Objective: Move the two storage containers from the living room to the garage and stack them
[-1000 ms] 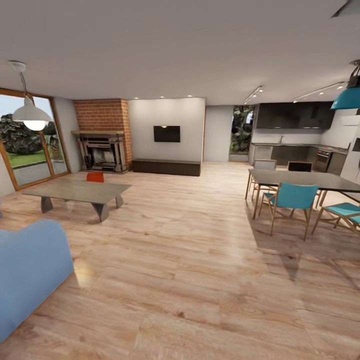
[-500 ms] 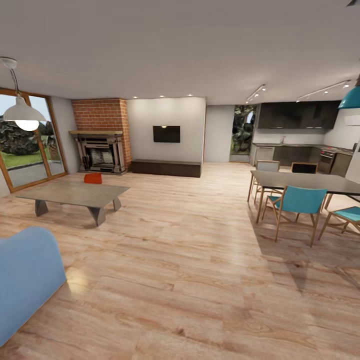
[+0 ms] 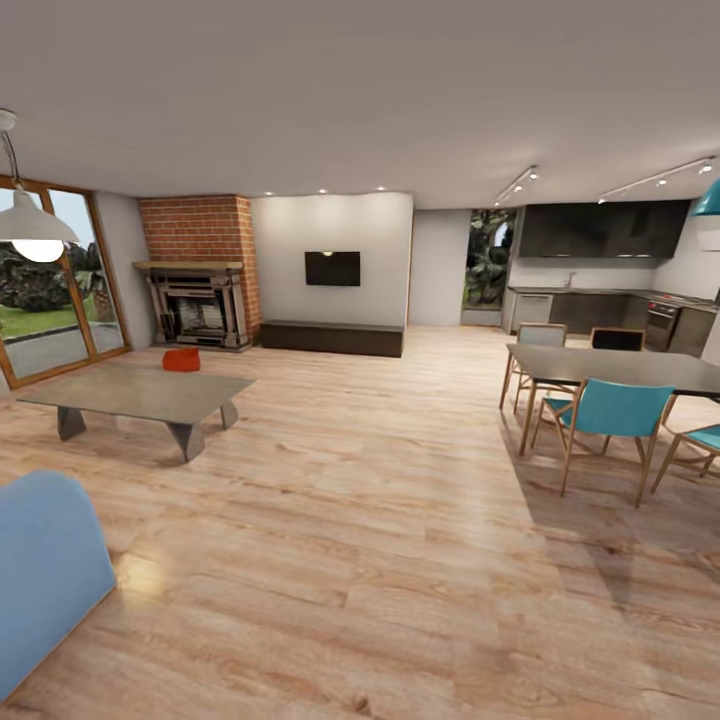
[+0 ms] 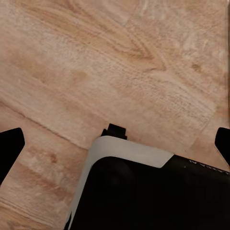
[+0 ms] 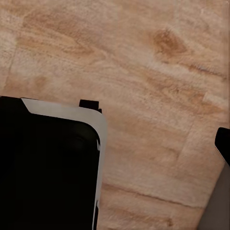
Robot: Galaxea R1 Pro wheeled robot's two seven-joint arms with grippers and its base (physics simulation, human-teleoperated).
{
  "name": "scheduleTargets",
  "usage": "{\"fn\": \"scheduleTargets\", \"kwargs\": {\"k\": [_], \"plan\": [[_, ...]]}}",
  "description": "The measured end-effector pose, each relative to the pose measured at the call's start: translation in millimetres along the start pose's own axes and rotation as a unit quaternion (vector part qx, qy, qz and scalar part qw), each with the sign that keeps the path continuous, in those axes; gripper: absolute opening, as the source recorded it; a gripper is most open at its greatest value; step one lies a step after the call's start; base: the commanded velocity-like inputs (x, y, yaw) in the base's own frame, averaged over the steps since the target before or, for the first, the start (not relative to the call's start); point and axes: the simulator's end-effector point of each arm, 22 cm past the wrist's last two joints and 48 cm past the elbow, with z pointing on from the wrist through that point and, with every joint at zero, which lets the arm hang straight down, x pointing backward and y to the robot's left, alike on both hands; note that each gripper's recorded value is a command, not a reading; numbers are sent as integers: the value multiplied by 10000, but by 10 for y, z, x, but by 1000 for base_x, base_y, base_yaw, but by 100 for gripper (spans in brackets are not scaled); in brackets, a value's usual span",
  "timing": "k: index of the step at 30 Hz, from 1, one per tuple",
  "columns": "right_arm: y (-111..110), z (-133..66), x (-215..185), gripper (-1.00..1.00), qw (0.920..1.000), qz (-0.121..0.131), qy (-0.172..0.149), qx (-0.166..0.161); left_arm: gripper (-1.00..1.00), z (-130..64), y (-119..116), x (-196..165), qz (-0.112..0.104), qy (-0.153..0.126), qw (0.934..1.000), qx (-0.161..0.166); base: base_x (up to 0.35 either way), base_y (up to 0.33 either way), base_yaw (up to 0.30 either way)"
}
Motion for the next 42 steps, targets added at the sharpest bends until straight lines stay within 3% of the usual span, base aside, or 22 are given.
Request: {"fn": "scheduleTargets", "kwargs": {"k": [42], "plan": [[-12, 0, 8, 100, 10000, -57, 17, 6, 100, 2, 24, -7, -4, -3, 10000, -18, 323, 0, 0]]}}
